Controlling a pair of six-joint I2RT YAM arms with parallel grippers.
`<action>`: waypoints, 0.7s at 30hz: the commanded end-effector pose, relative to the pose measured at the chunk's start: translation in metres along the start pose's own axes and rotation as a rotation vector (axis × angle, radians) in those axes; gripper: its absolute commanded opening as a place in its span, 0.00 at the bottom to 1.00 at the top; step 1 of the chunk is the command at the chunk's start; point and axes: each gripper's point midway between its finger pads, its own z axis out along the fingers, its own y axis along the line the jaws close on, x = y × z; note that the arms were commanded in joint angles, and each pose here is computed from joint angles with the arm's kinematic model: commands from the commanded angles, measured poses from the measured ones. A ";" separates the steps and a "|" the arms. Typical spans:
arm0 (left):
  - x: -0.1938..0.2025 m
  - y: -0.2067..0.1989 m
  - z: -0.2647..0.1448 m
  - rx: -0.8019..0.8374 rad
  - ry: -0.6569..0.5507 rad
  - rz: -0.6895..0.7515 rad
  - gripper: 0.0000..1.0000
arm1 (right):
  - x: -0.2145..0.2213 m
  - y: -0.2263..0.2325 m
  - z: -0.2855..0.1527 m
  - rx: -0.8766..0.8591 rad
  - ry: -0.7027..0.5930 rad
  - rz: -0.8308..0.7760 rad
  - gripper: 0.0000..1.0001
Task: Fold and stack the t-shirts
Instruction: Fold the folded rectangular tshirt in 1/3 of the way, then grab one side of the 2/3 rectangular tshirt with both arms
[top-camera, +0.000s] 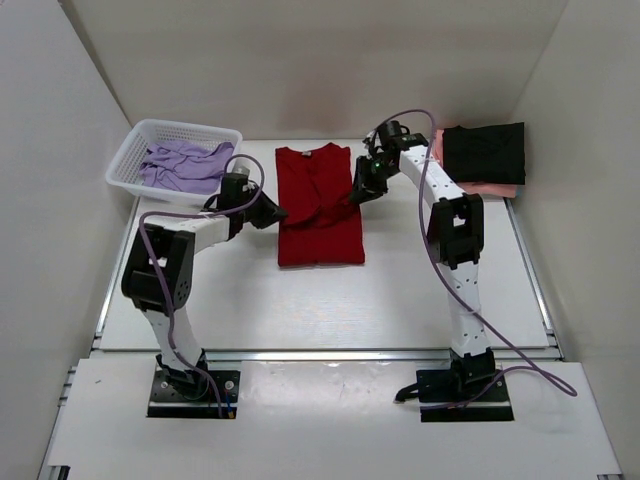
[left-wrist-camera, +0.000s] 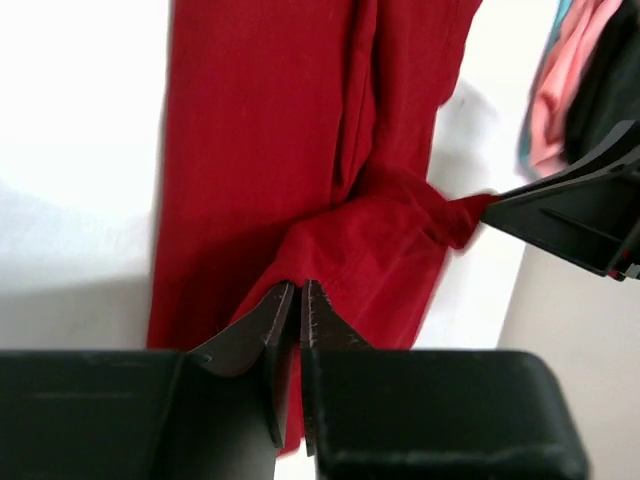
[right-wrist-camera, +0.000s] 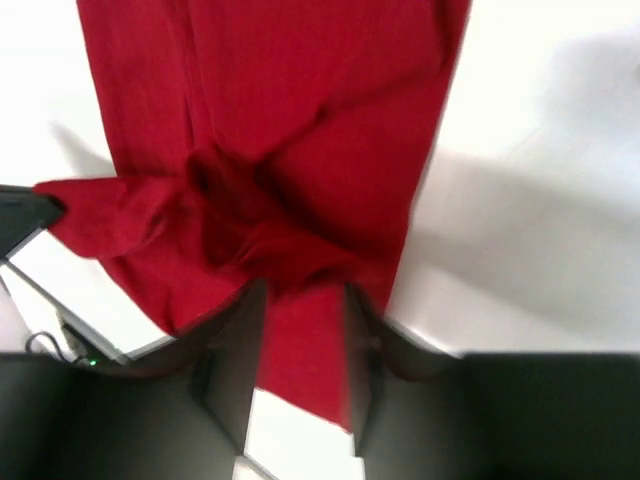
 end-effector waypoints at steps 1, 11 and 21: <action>-0.039 -0.031 0.008 0.150 -0.075 -0.081 0.21 | -0.037 0.006 -0.022 -0.033 -0.109 0.048 0.37; -0.064 -0.024 -0.010 0.228 -0.150 -0.213 0.56 | -0.035 0.001 -0.064 0.064 -0.239 0.055 0.70; 0.034 0.018 -0.060 0.065 -0.027 0.103 0.34 | 0.095 -0.008 -0.041 0.037 -0.148 0.055 0.67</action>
